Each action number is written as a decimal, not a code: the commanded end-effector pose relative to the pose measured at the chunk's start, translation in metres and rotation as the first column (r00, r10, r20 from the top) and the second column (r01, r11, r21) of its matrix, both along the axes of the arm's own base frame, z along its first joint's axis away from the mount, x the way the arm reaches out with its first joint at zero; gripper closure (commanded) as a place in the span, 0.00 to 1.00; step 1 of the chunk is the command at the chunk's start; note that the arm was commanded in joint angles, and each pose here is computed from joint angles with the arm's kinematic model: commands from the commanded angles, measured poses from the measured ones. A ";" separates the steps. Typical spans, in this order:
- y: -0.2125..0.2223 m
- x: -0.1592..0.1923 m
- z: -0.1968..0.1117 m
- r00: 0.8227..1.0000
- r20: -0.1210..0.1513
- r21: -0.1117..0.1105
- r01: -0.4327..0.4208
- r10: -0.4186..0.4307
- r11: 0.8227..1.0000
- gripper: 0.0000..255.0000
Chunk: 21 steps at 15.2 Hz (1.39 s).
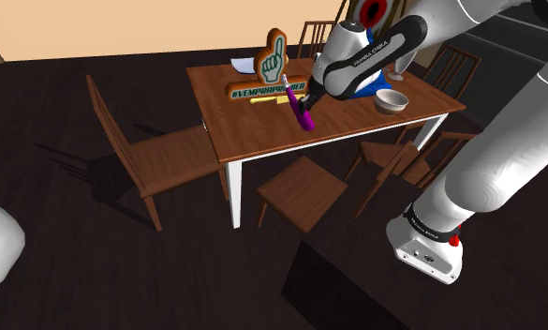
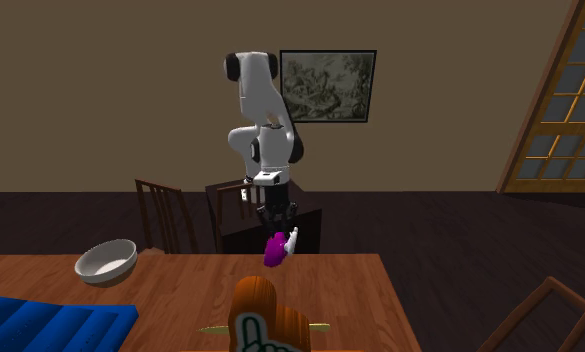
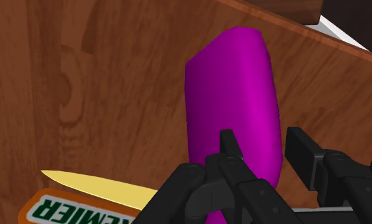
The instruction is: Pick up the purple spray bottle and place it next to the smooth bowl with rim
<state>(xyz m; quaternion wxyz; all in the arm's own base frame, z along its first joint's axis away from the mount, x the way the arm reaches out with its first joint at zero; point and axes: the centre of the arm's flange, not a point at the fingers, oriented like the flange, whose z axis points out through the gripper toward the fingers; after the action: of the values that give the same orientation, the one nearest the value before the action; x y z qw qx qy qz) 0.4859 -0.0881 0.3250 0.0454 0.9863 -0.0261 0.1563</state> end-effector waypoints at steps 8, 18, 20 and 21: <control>0.001 -0.001 0.047 1.000 0.000 0.000 0.000 0.000 1.000 1.00; 0.001 -0.001 0.100 1.000 0.000 0.000 0.000 0.000 1.000 1.00; 0.001 -0.001 0.110 1.000 0.000 0.000 0.000 0.000 1.000 1.00; 0.001 -0.001 0.115 1.000 0.000 0.000 0.000 0.000 1.000 1.00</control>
<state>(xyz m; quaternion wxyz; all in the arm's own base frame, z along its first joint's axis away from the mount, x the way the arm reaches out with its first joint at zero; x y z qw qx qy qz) 0.4845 -0.0872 0.4359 0.0453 0.9863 -0.0261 0.1562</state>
